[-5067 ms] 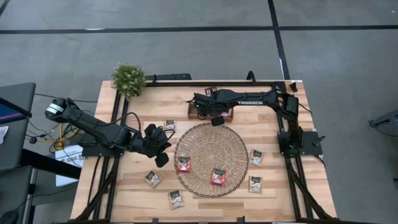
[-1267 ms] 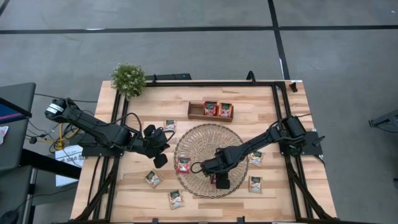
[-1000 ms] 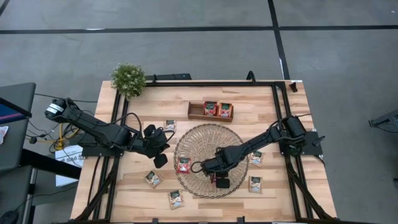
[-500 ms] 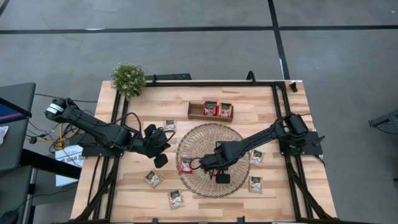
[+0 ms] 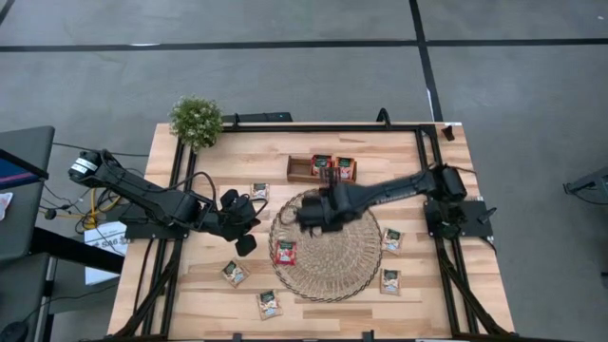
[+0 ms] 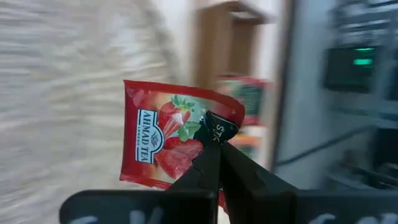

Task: Pick & Place Tea
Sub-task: Put the red tea bag into the middle section of the wooden organizer

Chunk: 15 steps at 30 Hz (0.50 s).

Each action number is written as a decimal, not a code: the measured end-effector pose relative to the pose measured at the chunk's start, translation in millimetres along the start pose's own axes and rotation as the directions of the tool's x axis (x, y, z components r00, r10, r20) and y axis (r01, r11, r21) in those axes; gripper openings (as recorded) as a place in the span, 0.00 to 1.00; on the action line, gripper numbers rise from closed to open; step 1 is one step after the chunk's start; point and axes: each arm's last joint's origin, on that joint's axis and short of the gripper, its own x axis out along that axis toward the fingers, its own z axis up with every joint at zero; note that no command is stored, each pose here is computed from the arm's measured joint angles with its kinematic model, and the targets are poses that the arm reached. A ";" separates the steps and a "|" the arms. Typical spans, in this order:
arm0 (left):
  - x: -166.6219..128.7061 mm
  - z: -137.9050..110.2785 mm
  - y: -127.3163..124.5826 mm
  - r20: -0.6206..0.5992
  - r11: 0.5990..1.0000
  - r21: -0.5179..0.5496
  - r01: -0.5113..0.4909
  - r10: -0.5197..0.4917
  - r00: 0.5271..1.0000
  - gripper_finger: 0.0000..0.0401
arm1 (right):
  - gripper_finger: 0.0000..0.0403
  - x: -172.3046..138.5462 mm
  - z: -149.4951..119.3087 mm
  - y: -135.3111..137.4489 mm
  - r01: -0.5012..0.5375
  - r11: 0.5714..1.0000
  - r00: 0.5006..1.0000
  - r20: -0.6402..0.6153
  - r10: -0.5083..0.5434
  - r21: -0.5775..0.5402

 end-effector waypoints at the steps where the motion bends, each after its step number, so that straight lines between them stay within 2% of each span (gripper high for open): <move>1: 0.0 0.0 0.0 0.000 1.000 0.000 0.000 0.000 1.000 0.00 | 0.00 4.2 0.6 -7.2 0.030 1.000 1.000 -0.003 -0.030 -0.006; 10: -0.1 0.9 2.5 0.048 0.997 0.004 -0.074 0.074 0.996 0.00 | 0.00 46.3 0.3 -63.7 0.080 0.993 0.996 -0.038 -0.077 0.090; 15: -0.4 -1.5 6.5 0.050 0.989 0.037 -0.145 0.143 0.988 0.00 | 0.00 62.5 2.0 -81.3 0.090 0.993 0.996 -0.026 -0.089 0.078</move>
